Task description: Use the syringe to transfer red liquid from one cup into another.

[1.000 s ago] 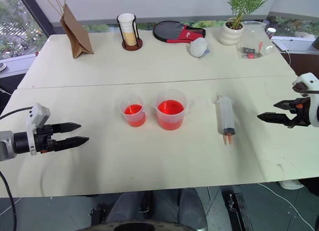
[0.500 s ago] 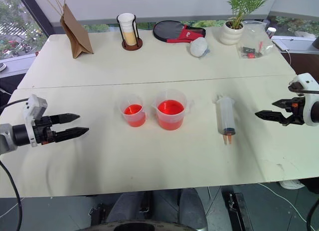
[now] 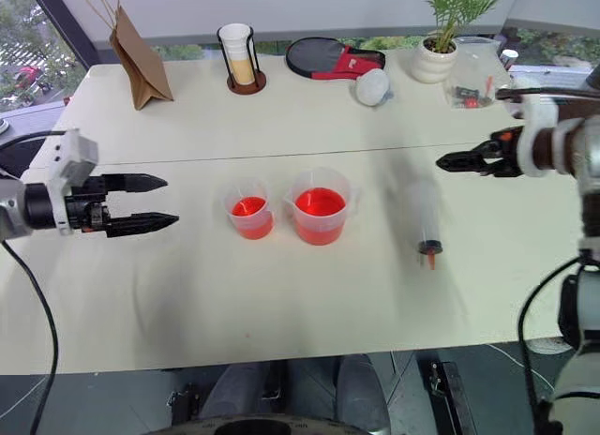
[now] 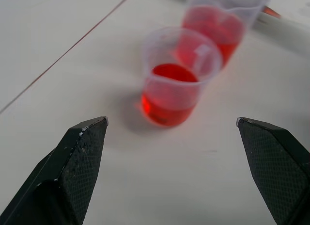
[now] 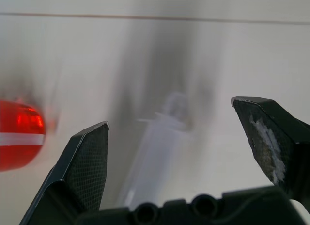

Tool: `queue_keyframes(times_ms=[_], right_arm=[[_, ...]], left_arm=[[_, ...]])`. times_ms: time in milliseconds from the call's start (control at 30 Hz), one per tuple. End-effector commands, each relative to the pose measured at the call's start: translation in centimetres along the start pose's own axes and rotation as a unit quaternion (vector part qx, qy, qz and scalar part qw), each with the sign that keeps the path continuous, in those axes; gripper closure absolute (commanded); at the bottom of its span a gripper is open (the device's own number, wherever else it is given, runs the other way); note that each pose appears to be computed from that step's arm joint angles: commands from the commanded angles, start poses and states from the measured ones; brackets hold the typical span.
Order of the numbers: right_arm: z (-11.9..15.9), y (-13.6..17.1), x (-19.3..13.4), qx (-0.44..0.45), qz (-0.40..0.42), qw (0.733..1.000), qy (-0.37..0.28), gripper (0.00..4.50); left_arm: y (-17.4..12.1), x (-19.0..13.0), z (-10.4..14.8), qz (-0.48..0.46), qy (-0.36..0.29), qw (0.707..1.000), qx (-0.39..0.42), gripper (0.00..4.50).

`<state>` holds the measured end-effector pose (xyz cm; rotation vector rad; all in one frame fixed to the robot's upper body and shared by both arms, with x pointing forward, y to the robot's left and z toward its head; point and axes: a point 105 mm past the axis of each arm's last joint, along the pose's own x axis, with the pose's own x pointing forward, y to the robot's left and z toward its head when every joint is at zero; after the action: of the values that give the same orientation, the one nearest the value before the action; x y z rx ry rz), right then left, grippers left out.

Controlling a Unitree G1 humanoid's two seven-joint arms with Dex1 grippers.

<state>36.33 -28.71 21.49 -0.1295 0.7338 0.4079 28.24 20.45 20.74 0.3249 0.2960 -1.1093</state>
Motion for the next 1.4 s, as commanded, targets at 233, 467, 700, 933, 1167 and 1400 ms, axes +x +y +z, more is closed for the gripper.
queue_keyframes(times_ms=[233, 467, 700, 933, 1167, 1400], right_arm=[[-2.4, 0.8, 1.7, 0.05, 0.019, 0.992, 0.11, 0.0], [-4.0, 1.6, 4.7, 0.104, 0.009, 0.984, 0.144, 0.0], [-4.4, 1.0, 6.3, 0.117, -0.032, 0.98, 0.155, 2.41], [-1.7, 1.9, 5.2, 0.143, -0.021, 0.983, 0.112, 3.08], [13.5, 9.1, -5.0, -0.1, 0.172, 0.93, -0.31, 3.08], [10.8, 17.1, -5.5, -0.17, 0.257, 0.841, -0.445, 3.08]], left_arm=[[-1.5, 1.4, 3.3, -0.04, -0.022, 0.995, 0.089, 0.09], [-1.9, 2.8, 2.5, -0.046, -0.035, 0.995, 0.079, 0.09], [-1.7, 3.1, 2.1, -0.041, -0.041, 0.996, 0.071, 0.0], [-0.6, 2.9, 1.8, -0.025, -0.046, 0.996, 0.066, 0.0], [2.0, 1.3, 5.2, -0.014, -0.124, 0.991, 0.045, 0.0], [4.6, 1.0, 9.4, -0.025, -0.169, 0.983, 0.06, 0.0]])
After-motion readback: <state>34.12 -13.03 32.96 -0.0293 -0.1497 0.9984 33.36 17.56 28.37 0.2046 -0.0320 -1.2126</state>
